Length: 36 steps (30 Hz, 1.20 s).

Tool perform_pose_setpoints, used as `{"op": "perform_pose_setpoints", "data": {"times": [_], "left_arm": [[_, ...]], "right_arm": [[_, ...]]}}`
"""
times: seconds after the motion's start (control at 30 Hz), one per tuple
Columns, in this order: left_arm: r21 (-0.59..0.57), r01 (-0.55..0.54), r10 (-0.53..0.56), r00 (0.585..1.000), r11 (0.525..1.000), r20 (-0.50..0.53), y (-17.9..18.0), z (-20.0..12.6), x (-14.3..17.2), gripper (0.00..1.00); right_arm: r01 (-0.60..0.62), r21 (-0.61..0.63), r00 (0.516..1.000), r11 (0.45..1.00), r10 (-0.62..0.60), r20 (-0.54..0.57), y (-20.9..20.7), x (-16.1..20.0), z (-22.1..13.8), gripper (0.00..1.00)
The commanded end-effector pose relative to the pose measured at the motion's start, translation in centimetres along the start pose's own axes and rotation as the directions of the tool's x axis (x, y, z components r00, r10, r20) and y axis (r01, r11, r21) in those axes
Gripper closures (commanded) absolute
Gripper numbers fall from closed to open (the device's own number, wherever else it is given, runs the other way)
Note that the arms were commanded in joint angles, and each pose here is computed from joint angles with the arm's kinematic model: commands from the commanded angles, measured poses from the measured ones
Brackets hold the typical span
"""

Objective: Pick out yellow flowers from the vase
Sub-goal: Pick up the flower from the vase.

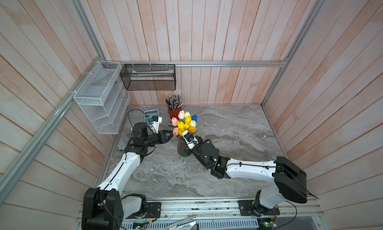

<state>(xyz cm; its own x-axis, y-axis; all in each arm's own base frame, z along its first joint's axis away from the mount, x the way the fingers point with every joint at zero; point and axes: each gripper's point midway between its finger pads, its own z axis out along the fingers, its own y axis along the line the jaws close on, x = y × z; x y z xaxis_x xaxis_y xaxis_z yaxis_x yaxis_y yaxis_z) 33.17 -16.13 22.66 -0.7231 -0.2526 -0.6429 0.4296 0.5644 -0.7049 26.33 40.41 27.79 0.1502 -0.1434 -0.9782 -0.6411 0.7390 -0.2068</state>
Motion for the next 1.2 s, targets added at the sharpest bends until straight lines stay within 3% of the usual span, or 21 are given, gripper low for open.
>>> {"op": "perform_pose_setpoints", "data": {"times": [0.0,0.5,1.17], "left_arm": [[0.007,-0.012,0.012,1.000,1.000,-0.008,0.1,-0.1,0.4,0.64],[0.004,-0.012,0.012,1.000,1.000,-0.004,0.2,-0.3,0.4,0.64],[-0.010,-0.018,0.018,1.000,1.000,0.006,0.4,-0.2,0.1,0.64]], "right_arm": [[-0.028,-0.001,0.999,1.000,0.028,0.031,0.0,-0.9,0.7,0.86],[-0.042,-0.014,0.998,0.999,0.042,0.047,-0.1,-1.7,0.4,0.96],[-0.062,-0.049,0.992,0.997,0.067,0.106,-1.4,-6.4,-1.9,0.96]]}}
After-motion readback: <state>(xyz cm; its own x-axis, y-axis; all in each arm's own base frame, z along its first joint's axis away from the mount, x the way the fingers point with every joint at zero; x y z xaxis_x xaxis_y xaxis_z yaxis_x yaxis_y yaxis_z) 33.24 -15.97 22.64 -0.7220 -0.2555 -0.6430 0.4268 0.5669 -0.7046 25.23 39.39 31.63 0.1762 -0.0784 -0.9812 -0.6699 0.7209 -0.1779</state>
